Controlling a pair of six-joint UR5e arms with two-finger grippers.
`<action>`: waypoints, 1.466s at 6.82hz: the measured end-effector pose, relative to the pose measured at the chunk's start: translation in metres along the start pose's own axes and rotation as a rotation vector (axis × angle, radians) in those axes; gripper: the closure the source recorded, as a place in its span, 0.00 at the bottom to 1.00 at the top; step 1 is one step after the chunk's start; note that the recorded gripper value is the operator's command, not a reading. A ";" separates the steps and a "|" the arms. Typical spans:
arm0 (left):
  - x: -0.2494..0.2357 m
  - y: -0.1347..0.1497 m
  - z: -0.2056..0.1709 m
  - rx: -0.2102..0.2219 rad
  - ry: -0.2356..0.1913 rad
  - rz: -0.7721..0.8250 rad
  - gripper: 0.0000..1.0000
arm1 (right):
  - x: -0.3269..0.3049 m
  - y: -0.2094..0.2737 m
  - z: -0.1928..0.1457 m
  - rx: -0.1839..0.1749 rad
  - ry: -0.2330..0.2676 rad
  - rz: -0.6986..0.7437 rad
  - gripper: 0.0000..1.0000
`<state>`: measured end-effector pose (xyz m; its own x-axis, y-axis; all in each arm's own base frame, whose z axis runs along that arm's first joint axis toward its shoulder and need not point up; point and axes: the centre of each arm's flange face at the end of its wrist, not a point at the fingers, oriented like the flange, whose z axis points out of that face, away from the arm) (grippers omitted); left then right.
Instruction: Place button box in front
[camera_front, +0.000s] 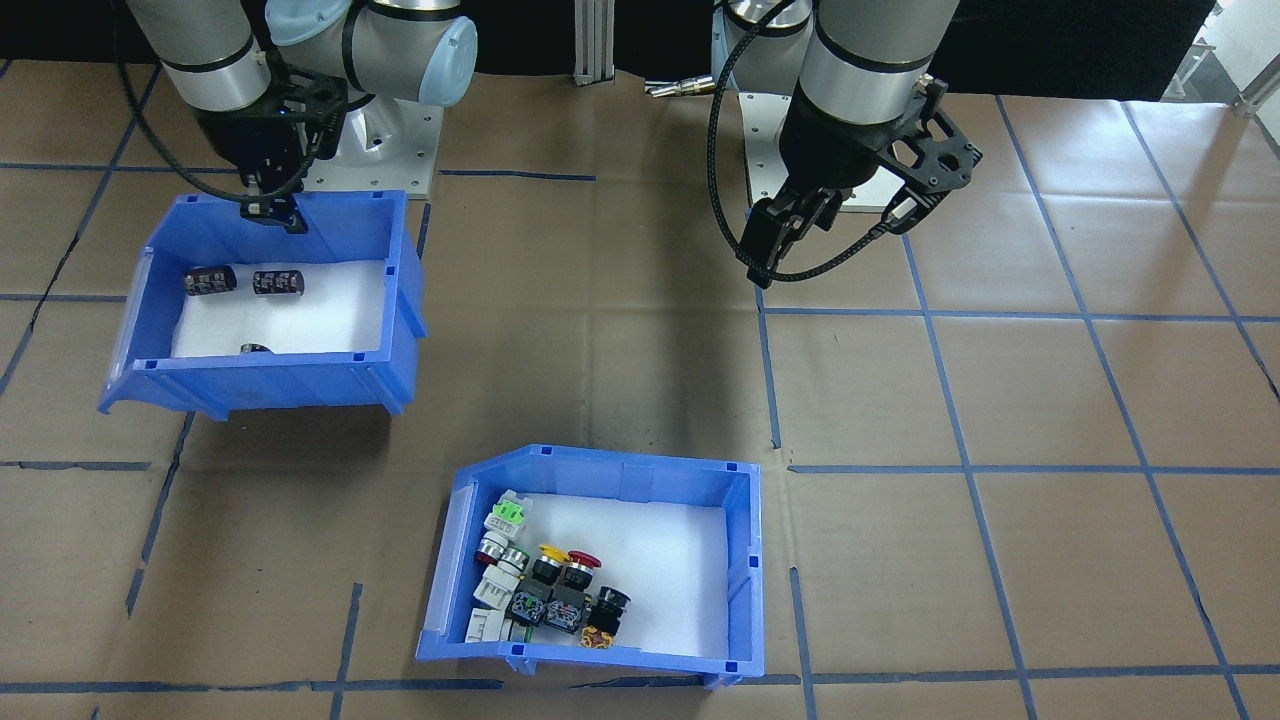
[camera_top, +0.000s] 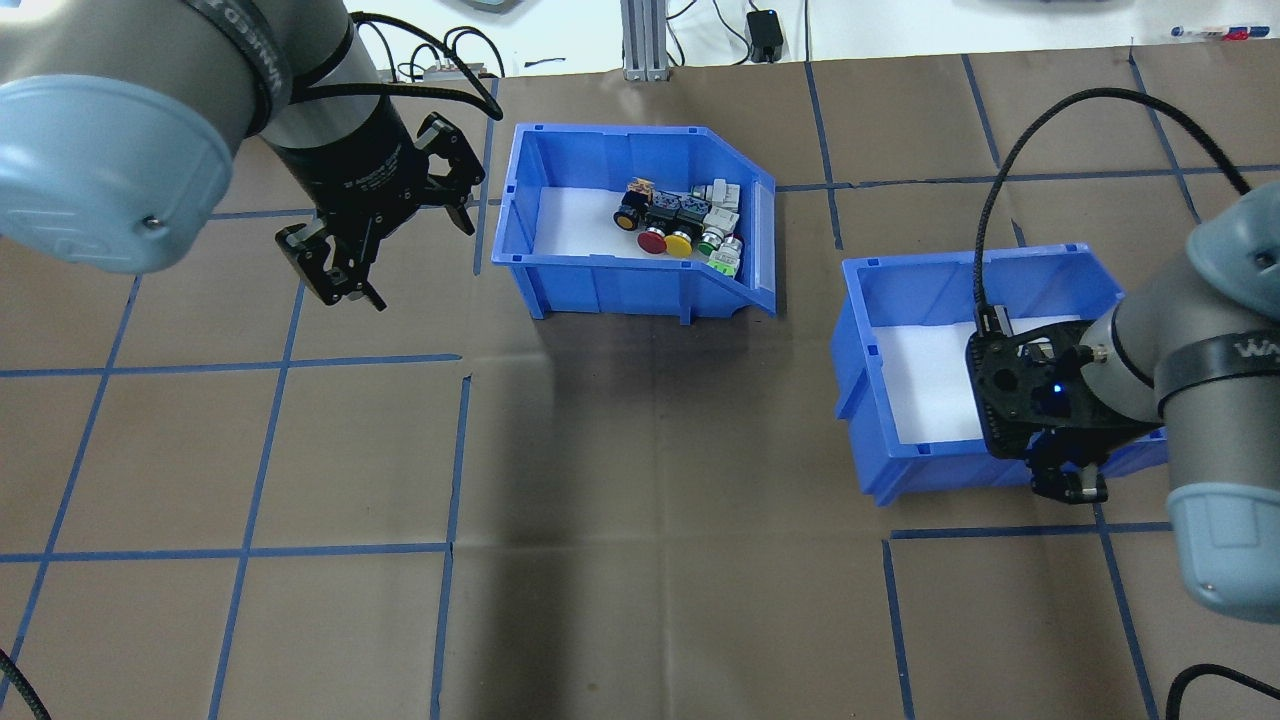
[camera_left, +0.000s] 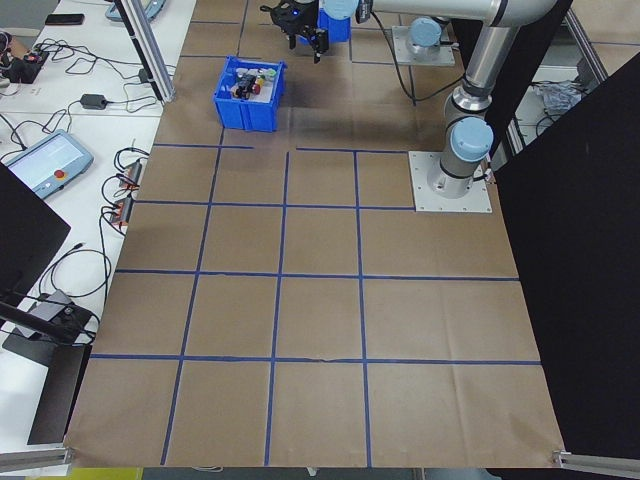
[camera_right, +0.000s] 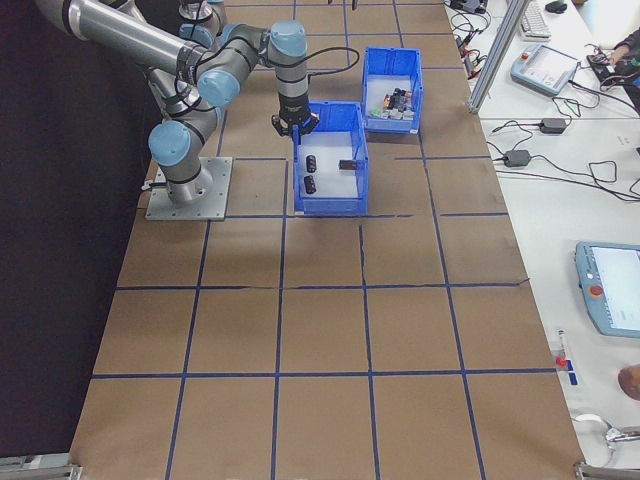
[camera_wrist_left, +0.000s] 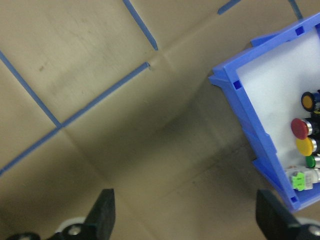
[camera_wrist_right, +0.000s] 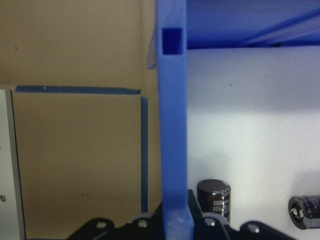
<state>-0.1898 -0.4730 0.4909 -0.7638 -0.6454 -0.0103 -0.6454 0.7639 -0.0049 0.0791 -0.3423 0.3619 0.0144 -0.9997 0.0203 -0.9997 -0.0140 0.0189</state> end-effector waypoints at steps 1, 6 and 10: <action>-0.008 0.002 -0.006 0.008 -0.008 0.159 0.01 | -0.005 -0.025 0.003 0.000 -0.003 0.011 0.99; -0.025 0.014 -0.024 0.053 0.017 0.760 0.00 | -0.024 -0.156 0.040 -0.021 0.011 0.050 0.98; -0.033 0.016 -0.049 0.102 0.029 0.807 0.00 | -0.047 -0.234 0.072 -0.029 0.072 0.019 0.98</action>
<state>-0.1753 -0.4401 0.5407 -0.9942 0.1049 -0.0241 0.1068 0.9894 -0.0979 0.3112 -0.2931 0.2842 -0.0021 -0.9957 0.0925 -0.9989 0.0064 0.0467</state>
